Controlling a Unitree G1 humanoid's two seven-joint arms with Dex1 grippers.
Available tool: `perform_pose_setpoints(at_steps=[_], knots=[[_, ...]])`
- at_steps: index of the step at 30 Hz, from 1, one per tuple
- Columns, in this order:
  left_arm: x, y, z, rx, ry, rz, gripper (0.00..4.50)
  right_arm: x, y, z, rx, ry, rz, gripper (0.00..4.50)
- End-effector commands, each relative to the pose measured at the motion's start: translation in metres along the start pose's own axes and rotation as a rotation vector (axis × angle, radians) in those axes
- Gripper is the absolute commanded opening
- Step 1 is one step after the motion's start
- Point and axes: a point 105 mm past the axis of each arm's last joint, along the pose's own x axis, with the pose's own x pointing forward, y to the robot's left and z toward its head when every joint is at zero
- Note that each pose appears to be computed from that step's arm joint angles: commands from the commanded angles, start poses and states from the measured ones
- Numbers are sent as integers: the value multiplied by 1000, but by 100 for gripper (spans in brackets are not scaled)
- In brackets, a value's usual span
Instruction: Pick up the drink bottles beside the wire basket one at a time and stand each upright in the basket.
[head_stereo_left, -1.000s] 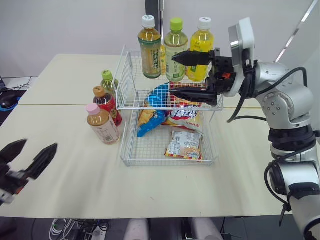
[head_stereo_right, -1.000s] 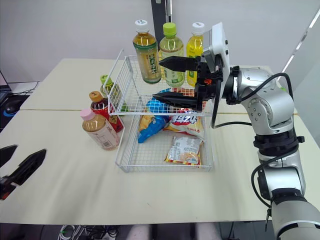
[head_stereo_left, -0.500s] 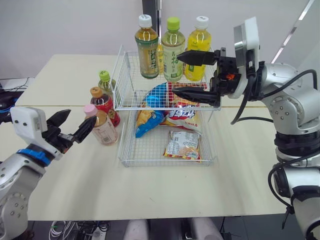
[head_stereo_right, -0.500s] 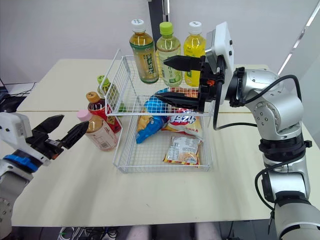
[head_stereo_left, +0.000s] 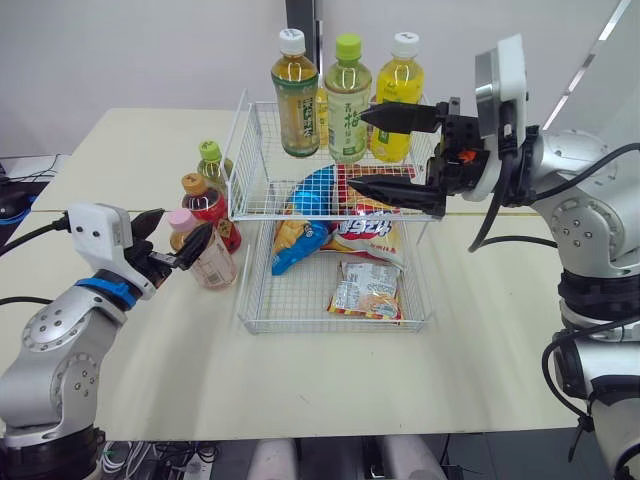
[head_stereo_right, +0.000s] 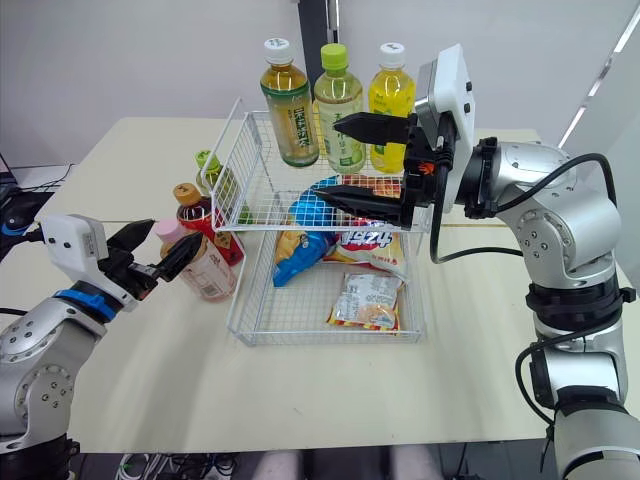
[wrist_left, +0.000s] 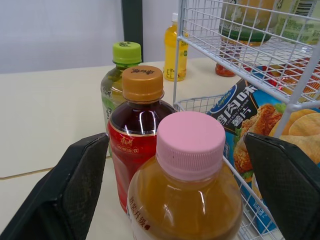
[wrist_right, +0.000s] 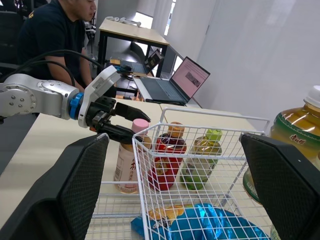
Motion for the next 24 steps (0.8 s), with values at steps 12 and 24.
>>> perform_pose_setpoints(at_steps=[12,24], knots=[[10,4,4,54,-20,-6,360,-8,-1,14,-49,-24,-41,450],[-1,12,9,23,-44,12,137,-7,-1,14,-52,-25,-28,450]])
